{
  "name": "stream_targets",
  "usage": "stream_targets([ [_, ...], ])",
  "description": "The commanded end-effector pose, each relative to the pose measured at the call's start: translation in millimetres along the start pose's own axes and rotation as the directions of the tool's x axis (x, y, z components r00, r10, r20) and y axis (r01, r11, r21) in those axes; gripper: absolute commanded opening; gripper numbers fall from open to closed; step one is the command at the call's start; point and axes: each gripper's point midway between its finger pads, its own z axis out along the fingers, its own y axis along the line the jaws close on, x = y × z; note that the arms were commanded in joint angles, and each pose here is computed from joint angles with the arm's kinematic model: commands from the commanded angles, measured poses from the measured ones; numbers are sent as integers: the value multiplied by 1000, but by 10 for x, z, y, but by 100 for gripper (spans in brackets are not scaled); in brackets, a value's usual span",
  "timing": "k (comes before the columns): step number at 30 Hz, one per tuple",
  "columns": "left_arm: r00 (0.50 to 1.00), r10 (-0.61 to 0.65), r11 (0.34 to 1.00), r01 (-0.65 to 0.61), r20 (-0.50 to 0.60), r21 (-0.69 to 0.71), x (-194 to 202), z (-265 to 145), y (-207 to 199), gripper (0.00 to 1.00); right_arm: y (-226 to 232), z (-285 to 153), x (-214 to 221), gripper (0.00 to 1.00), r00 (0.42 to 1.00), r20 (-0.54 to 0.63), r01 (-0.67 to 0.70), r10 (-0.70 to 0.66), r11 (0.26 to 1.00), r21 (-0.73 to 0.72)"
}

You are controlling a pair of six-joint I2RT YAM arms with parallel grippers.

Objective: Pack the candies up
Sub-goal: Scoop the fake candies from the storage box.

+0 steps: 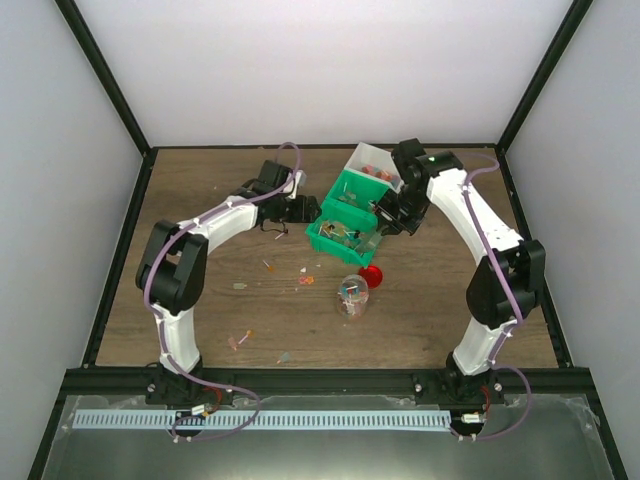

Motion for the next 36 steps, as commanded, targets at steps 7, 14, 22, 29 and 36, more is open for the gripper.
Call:
stream_targets([
  [7, 999, 30, 1000, -30, -32, -1, 72, 133, -60, 80, -47, 156, -53, 1, 998, 5, 66, -67, 994, 87],
  [14, 994, 48, 998, -45, -94, 32, 212, 320, -203, 78, -143, 609, -62, 1, 991, -71, 123, -111, 974, 192],
  [22, 990, 73, 997, -68, -124, 48, 330, 391, -353, 77, 261, 817, -112, 1, 980, -81, 185, -181, 982, 33],
  [29, 993, 69, 997, -65, -97, 38, 227, 323, -366, 77, 272, 269, -123, 1, 990, 15, 139, -140, 987, 76],
  [36, 995, 100, 993, -98, -28, 70, -10, 149, -521, 87, -104, 400, 13, 1, 996, -17, 84, -83, 983, 164],
])
